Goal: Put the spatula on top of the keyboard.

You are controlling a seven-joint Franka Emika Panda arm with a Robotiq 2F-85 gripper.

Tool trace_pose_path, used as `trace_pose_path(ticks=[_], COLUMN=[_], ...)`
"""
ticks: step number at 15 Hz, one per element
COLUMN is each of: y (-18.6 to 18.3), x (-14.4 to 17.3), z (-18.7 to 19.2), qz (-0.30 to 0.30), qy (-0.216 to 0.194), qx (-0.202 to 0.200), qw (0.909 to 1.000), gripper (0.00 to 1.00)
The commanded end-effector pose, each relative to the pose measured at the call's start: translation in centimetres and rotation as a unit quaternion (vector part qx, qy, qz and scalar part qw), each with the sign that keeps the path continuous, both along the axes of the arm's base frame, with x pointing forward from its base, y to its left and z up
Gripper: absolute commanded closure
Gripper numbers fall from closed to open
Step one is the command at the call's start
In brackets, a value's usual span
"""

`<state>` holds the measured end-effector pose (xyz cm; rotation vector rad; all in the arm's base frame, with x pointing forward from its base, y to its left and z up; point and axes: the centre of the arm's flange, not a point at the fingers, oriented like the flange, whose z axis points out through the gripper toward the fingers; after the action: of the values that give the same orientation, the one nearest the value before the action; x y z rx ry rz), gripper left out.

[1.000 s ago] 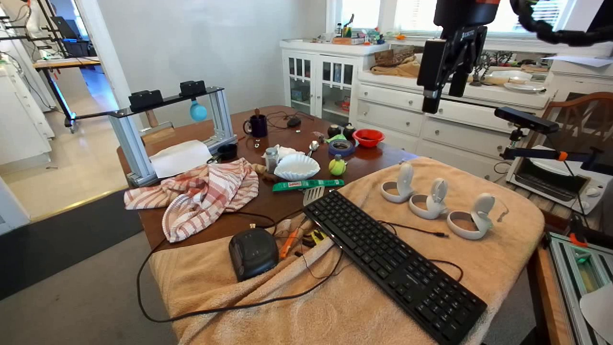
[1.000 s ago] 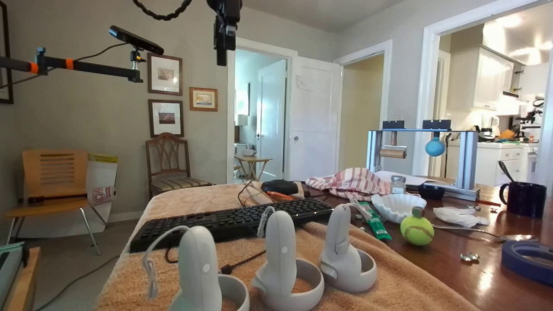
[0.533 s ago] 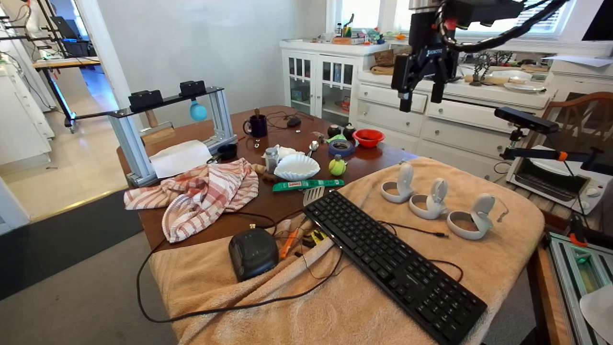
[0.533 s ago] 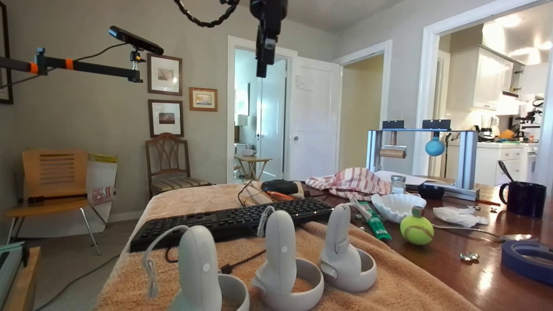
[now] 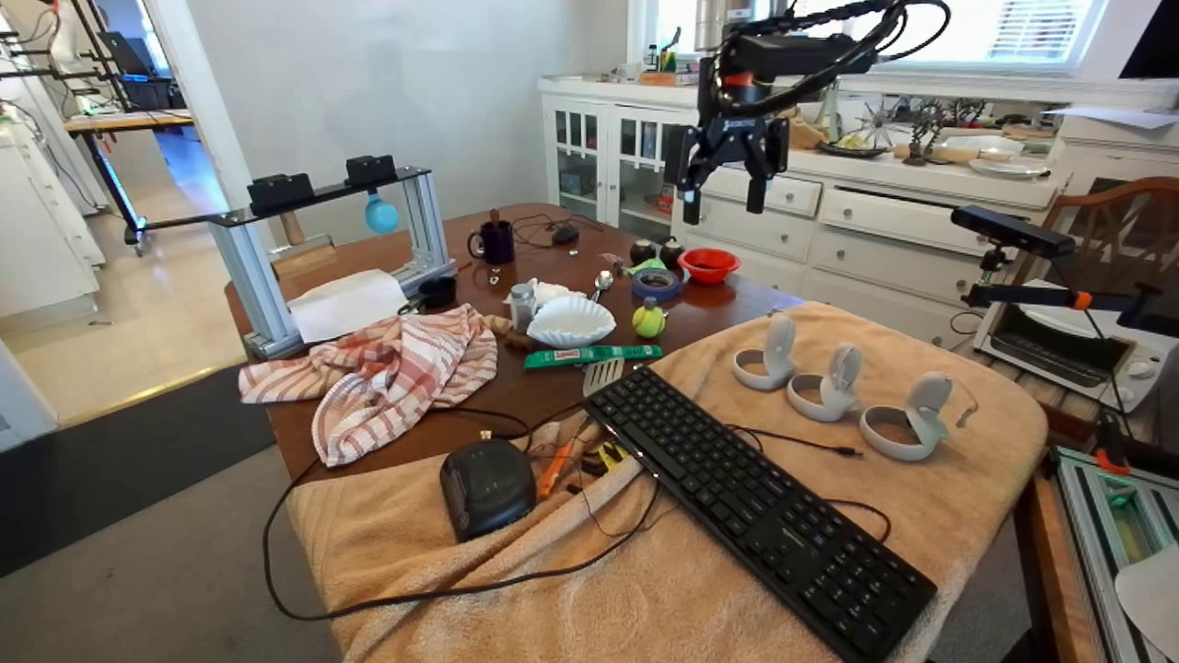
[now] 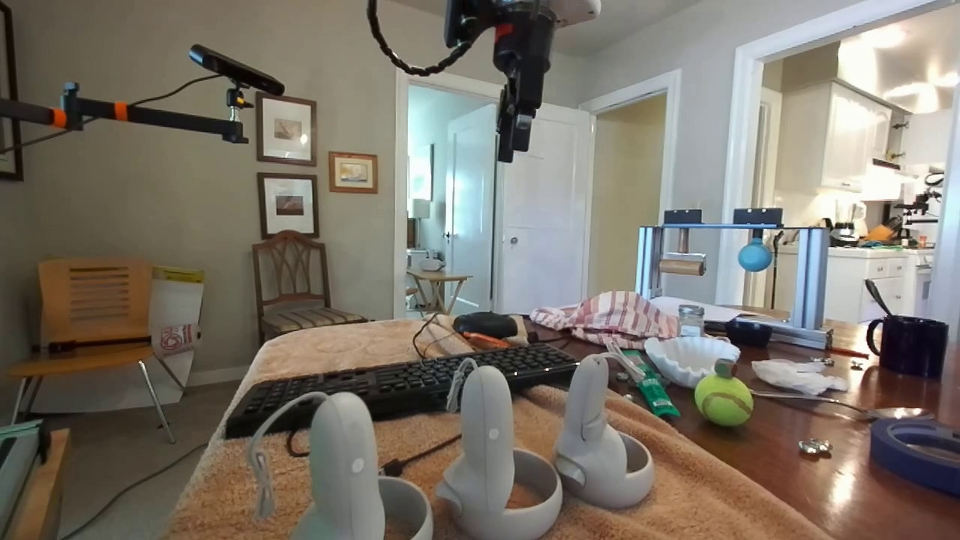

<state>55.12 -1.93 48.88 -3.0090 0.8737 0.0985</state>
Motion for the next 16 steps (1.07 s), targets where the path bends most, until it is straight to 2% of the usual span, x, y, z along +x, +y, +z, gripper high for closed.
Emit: trace_pose_path(ticks=[1,3,6,11,16], y=[1.1,2.2,4.9,8.3,11.0], x=[6.0,8.3,10.8,13.8,14.3], z=[-1.5,-2.8,-4.9,-8.9,-13.0], qz=[-0.040,-0.065,-0.099,-0.125,-0.112], qy=[0.043,0.077,0.120,0.153,0.176], qx=[0.023,0.036,0.034,-0.002,-0.051], qw=[0.9980,0.9943,0.9872,0.9802,0.9766], gripper=[0.00,0.00,0.00,0.00,0.00])
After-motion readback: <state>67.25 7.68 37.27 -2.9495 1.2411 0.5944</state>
